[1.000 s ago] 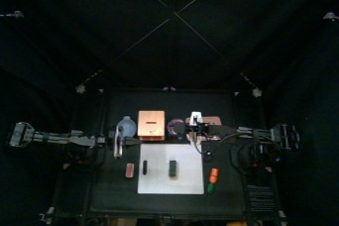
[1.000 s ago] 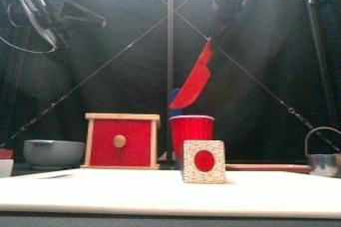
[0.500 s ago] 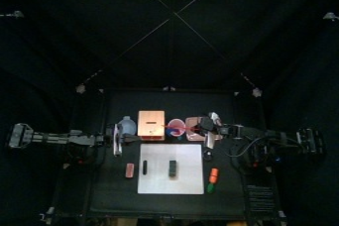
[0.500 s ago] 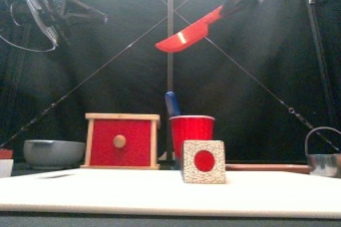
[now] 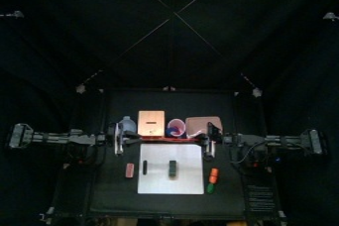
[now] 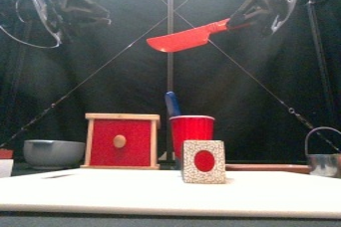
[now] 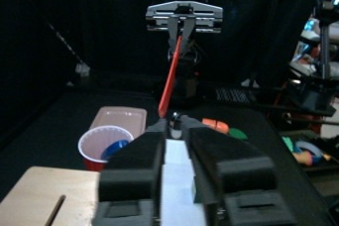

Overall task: Cut the sushi into 4 pieces with the knife
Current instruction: Grasp knife edge with left hand

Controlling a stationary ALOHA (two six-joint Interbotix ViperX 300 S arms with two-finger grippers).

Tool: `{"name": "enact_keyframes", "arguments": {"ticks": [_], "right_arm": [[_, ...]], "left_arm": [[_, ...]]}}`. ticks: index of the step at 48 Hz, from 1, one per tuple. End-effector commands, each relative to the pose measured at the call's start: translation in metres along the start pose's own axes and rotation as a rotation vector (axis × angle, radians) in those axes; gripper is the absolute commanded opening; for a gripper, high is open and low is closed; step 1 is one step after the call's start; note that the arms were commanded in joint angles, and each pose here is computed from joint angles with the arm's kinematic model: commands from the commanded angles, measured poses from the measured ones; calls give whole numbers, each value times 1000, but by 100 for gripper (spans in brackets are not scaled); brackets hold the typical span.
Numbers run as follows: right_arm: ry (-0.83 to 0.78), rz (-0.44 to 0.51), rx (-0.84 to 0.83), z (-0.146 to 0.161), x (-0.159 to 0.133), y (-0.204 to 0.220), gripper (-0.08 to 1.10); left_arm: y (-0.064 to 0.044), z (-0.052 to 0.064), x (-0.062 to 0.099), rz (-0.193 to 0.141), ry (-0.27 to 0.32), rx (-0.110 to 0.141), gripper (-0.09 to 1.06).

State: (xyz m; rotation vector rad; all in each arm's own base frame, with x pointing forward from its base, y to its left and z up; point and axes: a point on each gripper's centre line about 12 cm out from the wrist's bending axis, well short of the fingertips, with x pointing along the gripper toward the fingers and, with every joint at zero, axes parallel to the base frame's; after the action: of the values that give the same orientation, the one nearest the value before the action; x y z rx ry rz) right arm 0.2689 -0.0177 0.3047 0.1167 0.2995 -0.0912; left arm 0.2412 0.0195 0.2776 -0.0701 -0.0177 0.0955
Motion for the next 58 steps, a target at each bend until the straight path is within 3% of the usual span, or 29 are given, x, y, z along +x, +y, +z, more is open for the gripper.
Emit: {"name": "enact_keyframes", "arguments": {"ticks": [1, 6, 12, 25, 40, 58], "right_arm": [[-26, 25, 3, -1, 5, 5, 33], [-1, 36, 0, -7, 10, 8, 29], [12, 47, 2, -9, 15, 12, 29], [21, 52, 0, -11, 17, 13, 29], [23, 48, 1, -11, 17, 12, 29], [49, 45, 0, -17, 24, 12, 29]], "left_arm": [[-3, 15, 13, -7, 40, -2, 87], [-5, 17, 23, -13, 123, 6, 98], [-9, 12, 37, -24, 221, 15, 98], [-11, -7, 67, -24, 313, 22, 98], [-18, -26, 90, -48, 381, 47, 98], [-19, -32, 102, -57, 374, 82, 95]]}}
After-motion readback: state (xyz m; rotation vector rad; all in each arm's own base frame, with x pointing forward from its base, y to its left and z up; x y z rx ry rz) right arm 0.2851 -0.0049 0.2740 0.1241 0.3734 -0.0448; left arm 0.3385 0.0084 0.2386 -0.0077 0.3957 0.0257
